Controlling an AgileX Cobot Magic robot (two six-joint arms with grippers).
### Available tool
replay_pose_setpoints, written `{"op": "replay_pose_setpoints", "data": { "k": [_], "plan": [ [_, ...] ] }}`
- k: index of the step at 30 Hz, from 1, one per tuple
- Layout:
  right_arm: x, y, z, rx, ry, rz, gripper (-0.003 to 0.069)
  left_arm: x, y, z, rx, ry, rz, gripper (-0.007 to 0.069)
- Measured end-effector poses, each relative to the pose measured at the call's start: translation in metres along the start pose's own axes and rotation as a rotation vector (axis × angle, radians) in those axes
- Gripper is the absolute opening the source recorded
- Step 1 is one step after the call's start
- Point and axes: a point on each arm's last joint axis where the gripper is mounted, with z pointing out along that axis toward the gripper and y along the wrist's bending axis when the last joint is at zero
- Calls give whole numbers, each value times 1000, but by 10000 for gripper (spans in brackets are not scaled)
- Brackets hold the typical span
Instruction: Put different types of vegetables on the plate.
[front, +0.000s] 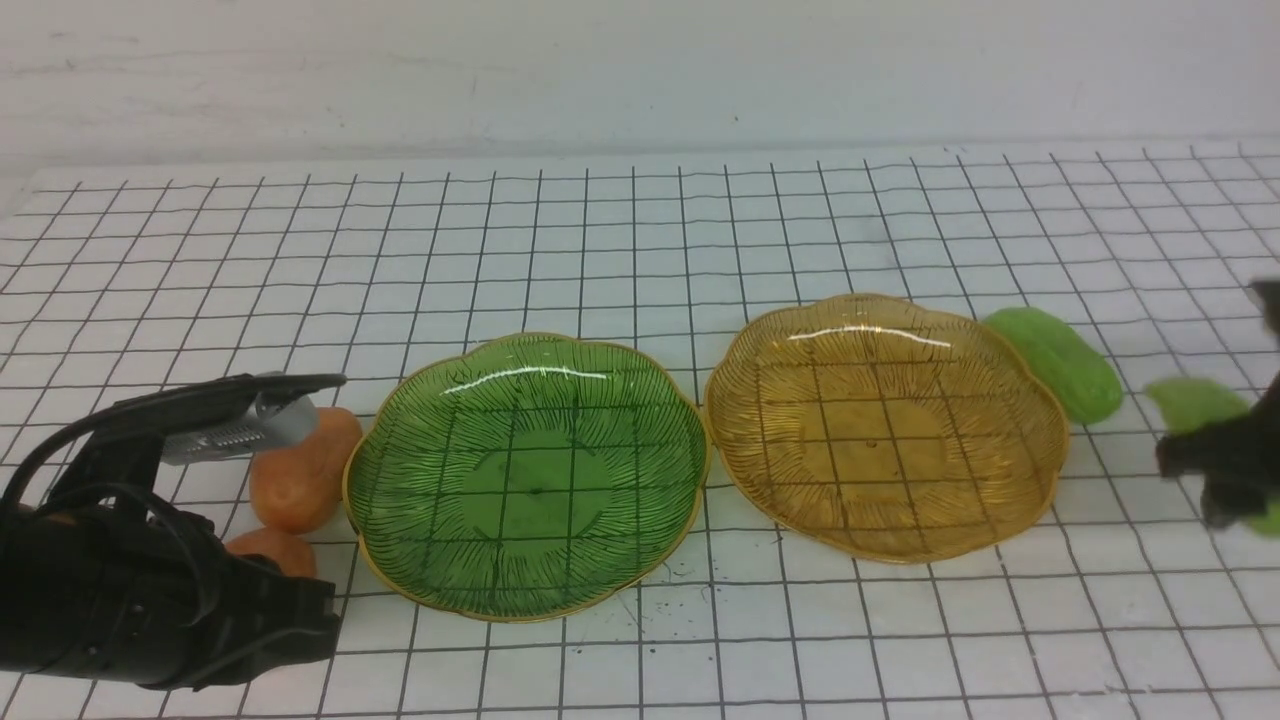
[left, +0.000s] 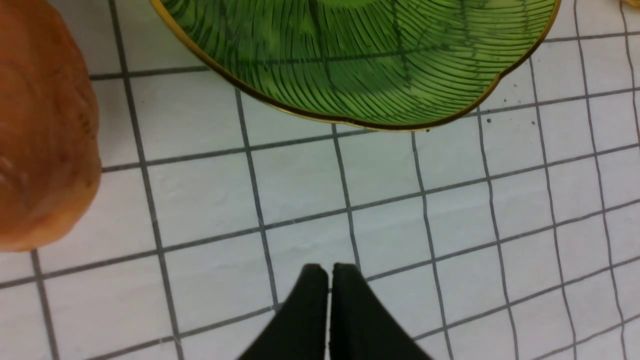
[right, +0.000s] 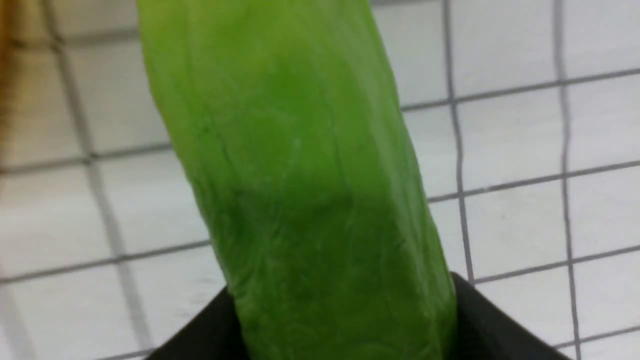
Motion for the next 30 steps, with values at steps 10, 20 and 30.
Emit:
{"op": "replay_pose_setpoints", "data": {
  "k": [10, 20, 30],
  "plan": [
    [-16, 93, -29, -501, -177, -157, 396, 0, 0, 0, 0, -1, 0, -7],
    [-14, 129, 14, -502, -139, -250, 432, 0, 0, 0, 0, -1, 0, -4],
    [-18, 126, 16, -475, -175, -264, 685, -2, 1, 0, -9, -21, 0, -4]
  ]
}}
